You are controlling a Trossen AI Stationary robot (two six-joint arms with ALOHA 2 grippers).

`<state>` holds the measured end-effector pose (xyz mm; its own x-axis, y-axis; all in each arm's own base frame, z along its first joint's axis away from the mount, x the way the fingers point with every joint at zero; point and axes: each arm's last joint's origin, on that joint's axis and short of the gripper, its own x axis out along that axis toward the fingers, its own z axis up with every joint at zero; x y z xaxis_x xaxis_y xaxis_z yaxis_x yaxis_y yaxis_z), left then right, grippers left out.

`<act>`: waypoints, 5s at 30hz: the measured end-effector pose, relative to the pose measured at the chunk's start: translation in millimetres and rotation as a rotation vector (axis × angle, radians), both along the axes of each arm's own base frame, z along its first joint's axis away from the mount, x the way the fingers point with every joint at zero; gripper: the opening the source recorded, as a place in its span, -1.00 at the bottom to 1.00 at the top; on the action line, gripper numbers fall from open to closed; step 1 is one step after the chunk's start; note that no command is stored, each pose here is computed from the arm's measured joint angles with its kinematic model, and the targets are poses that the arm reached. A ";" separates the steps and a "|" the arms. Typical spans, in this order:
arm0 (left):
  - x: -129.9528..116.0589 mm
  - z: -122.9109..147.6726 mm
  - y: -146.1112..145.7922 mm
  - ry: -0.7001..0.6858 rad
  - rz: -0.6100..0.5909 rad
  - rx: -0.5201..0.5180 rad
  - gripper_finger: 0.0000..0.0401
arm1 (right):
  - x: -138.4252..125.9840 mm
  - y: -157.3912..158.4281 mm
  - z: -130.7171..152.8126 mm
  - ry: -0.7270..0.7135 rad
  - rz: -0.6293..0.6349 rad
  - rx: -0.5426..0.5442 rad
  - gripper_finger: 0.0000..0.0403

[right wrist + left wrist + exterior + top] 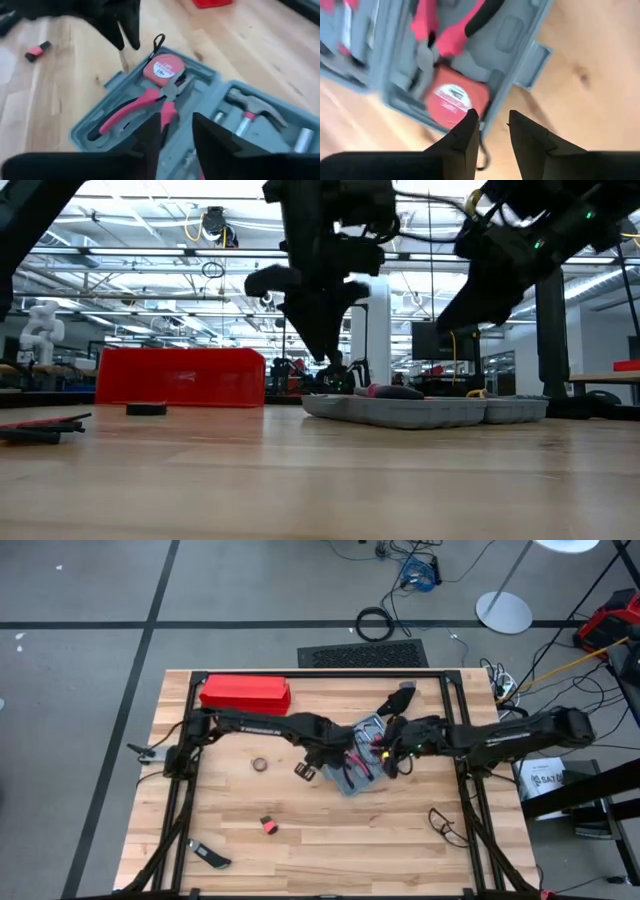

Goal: Prefit tool cases
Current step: Put the orange pliers into the gray pre-fit tool case, then put the black electrical tape into the gray pre-fit tool case

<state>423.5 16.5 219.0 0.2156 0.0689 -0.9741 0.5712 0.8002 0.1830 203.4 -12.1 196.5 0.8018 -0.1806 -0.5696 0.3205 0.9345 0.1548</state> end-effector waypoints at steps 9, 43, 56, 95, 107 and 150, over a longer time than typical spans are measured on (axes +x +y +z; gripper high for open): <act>-9.3 -29.2 18.3 0.044 0.099 -0.127 -0.67 | 37.8 17.5 -39.3 0.015 0.096 -0.070 -0.97; -13.5 -42.4 22.6 0.051 0.081 -0.121 -0.99 | 85.8 22.8 -63.5 0.136 0.122 -0.165 -1.00; -11.9 -40.7 21.0 0.039 0.077 -0.120 -0.99 | 64.5 17.8 -43.4 0.231 0.046 -0.212 -1.00; -20.9 -60.3 28.4 0.057 0.149 -0.131 -0.99 | 106.5 31.2 -34.0 0.047 0.157 -0.144 -1.00; -24.9 -62.1 36.4 0.085 0.139 -0.155 -0.99 | 160.9 36.6 -55.1 0.191 0.245 -0.184 -1.00; -82.3 85.8 12.4 -0.266 0.192 0.019 -0.99 | 153.6 24.9 -65.4 0.346 0.196 -0.173 -1.00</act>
<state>341.1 28.9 304.8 0.4441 0.1502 -0.8833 0.3404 0.8836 0.3214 356.9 12.8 131.1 0.5976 -0.1606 -0.7856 0.1397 0.9856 -0.0951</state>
